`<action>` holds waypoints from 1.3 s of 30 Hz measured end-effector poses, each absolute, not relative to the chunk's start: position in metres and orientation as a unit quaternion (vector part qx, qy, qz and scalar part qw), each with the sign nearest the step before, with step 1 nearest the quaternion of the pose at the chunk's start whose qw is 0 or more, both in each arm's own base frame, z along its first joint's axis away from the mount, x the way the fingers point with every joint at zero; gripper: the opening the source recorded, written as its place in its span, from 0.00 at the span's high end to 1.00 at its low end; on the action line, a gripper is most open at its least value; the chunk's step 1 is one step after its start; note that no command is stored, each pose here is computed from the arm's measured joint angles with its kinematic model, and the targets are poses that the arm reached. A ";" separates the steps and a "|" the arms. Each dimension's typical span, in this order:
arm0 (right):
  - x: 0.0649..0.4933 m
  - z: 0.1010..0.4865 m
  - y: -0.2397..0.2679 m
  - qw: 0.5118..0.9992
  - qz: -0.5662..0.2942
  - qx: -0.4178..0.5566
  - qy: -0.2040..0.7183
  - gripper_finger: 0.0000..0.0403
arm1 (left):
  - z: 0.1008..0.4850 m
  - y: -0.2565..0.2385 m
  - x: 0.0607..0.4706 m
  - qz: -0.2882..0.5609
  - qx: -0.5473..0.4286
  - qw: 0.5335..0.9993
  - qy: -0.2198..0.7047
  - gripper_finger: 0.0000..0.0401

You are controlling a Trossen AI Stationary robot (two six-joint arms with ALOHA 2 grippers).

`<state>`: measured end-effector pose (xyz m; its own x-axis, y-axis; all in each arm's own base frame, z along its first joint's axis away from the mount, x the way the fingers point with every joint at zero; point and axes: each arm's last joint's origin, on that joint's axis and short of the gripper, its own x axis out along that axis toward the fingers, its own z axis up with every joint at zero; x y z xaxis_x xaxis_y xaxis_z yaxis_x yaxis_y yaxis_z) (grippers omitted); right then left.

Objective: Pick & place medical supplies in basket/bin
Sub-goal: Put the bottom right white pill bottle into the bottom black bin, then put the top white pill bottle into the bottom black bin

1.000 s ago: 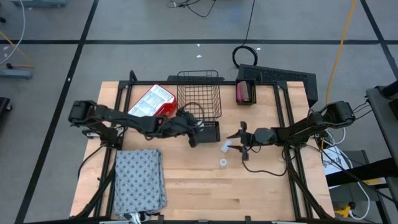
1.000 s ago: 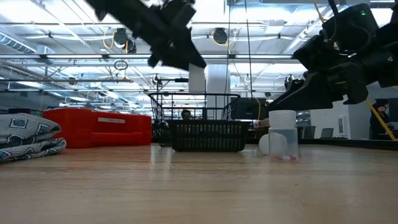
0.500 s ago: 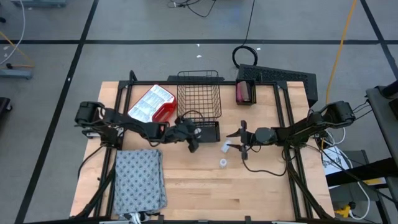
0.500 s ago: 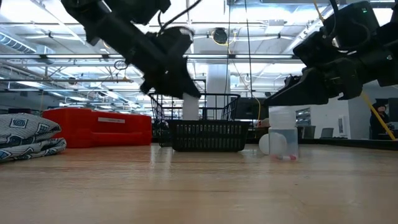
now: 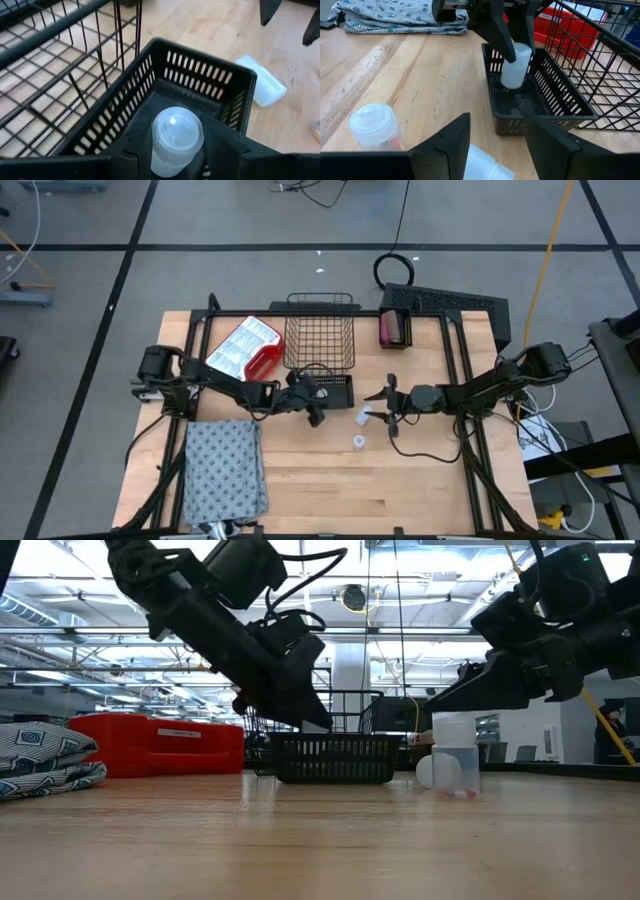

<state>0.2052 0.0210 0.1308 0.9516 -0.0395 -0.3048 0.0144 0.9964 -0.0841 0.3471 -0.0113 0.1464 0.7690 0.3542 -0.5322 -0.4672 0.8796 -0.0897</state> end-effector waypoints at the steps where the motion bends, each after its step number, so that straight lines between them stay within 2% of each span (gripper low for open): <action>1: 0.205 0.131 0.021 0.987 -0.014 -0.040 0.155 0.58 | 0.146 -0.011 0.347 0.220 -0.109 0.934 0.259 0.64; 9: 0.205 0.131 0.021 0.987 -0.013 -0.040 0.155 0.58 | 0.147 -0.012 0.347 0.216 -0.099 0.936 0.260 0.49; 13: 0.205 0.131 0.021 0.987 -0.013 -0.040 0.155 0.58 | 0.147 -0.012 0.347 0.216 -0.100 0.936 0.260 0.45; 21: 0.205 0.131 0.021 0.987 -0.013 -0.040 0.155 0.58 | 0.150 -0.012 0.346 0.215 -0.096 0.937 0.257 0.44; 26: 0.205 0.130 0.021 0.986 -0.014 -0.029 0.162 0.58 | 0.176 -0.011 0.340 0.208 -0.088 0.947 0.229 0.44; 32: 0.199 0.117 0.020 0.973 -0.019 -0.013 0.231 0.57 | 0.207 -0.011 0.330 0.200 -0.077 0.957 0.198 0.44; 39: 0.196 0.111 0.020 0.965 -0.023 -0.018 0.262 0.54 | 0.209 -0.011 0.331 0.198 -0.076 0.959 0.188 0.44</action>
